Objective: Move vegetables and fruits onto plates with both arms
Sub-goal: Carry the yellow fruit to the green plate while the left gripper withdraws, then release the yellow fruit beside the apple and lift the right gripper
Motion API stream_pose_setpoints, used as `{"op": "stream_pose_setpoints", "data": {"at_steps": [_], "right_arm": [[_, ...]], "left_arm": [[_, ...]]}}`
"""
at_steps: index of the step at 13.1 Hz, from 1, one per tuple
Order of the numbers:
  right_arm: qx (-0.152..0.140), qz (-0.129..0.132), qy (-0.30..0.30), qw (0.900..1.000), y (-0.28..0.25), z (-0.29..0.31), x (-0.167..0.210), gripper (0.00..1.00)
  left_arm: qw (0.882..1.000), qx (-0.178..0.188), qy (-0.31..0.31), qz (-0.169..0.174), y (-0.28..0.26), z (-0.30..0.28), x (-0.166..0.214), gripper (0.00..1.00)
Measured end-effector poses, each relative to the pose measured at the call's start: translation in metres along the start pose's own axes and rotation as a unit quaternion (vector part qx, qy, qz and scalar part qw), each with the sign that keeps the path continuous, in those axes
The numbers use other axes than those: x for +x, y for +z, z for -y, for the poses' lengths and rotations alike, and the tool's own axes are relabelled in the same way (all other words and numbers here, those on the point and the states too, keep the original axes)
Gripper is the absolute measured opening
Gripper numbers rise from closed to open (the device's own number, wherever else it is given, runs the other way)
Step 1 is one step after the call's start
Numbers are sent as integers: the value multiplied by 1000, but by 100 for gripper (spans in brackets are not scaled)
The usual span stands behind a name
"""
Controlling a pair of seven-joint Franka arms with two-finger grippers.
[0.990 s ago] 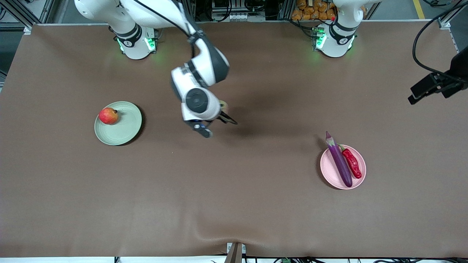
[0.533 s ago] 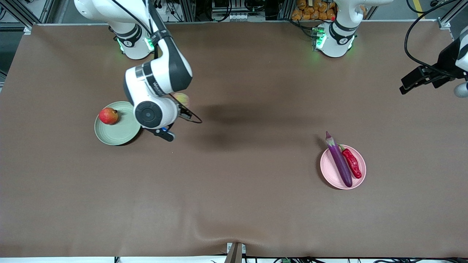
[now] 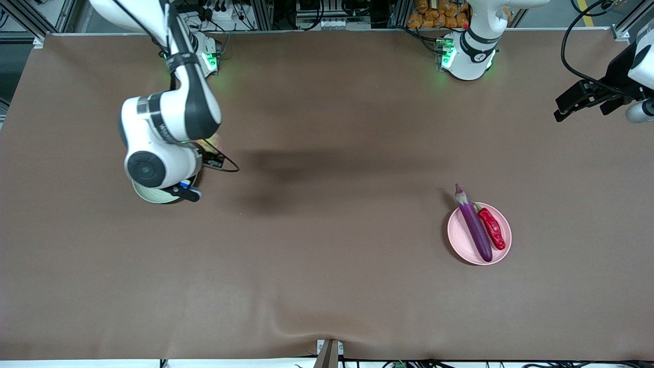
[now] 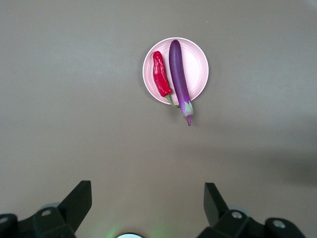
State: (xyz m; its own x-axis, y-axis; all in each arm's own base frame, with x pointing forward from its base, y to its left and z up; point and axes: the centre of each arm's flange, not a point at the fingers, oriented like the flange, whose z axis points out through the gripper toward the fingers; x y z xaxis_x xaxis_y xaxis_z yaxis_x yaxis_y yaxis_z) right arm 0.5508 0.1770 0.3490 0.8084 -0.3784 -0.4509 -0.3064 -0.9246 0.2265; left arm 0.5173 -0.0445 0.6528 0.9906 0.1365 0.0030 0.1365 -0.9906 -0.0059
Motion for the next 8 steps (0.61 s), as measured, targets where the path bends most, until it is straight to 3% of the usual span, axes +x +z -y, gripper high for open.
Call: {"op": "stream_pose_setpoints", "data": {"at_steps": [4, 8], "right_arm": [[26, -11, -21, 999, -2, -38, 33, 61], [38, -49, -56, 997, 19, -61, 64, 61]], "left_arm": [[1000, 1, 14, 4, 4, 0, 0, 100], [1000, 2, 26, 3, 6, -14, -2, 100]]}}
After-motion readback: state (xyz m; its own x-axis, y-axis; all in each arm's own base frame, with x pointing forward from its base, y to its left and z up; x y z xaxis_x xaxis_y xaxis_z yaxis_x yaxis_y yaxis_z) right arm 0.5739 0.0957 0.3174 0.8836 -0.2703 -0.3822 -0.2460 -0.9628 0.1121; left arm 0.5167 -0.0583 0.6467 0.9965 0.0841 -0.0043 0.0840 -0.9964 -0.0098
